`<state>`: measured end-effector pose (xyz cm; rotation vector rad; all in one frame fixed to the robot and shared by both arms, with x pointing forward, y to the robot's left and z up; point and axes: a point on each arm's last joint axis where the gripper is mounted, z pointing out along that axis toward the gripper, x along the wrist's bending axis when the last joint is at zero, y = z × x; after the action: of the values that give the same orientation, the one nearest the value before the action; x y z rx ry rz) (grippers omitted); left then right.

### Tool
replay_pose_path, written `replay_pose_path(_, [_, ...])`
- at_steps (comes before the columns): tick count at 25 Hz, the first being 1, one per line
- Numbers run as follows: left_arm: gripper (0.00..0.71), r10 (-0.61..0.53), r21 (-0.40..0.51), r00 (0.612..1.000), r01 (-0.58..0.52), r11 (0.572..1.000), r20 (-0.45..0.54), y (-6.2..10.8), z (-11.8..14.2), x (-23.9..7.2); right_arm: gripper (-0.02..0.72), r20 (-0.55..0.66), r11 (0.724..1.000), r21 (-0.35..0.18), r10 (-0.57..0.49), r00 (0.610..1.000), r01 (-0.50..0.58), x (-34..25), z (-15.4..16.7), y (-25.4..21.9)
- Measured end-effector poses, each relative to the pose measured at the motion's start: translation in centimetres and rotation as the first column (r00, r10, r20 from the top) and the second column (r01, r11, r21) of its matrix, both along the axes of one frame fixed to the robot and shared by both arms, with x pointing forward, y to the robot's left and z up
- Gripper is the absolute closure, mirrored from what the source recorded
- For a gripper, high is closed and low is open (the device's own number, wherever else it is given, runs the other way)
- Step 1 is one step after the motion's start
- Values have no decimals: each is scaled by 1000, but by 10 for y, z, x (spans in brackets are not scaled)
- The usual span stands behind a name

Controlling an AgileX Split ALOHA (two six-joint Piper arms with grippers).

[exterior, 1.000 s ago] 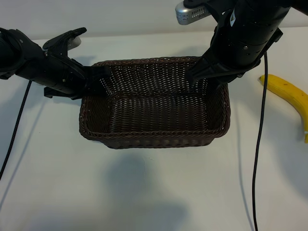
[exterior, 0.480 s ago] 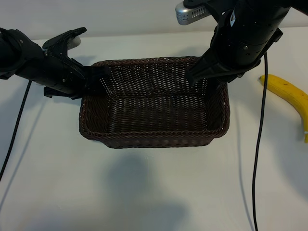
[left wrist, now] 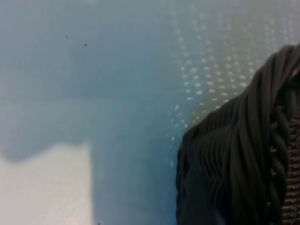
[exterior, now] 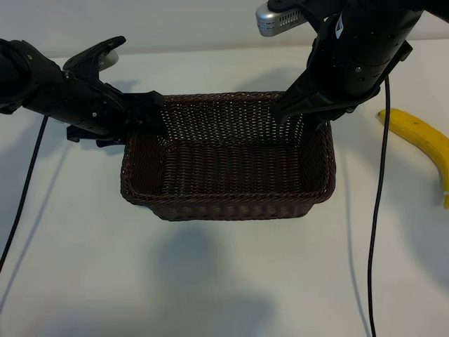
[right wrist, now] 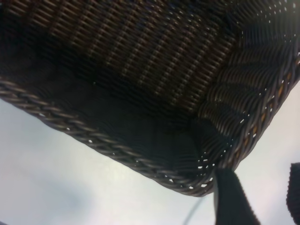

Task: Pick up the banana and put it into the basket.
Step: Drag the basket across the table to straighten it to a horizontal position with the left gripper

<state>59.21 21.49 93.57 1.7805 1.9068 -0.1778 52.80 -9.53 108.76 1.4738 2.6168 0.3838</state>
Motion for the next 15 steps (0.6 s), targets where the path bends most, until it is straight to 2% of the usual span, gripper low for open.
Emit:
replay_pose_path(9, [127,-13,-9,1000,13,1000,-16,-1,1,-2,386,1,1000,-1,1,1000,-1,0,0,0])
replay_pose_path(15, [127,-14,-18,1000,14,1000,4,-1,13,-4,386,1,1000,-2,1,1000,-1,0,0,0])
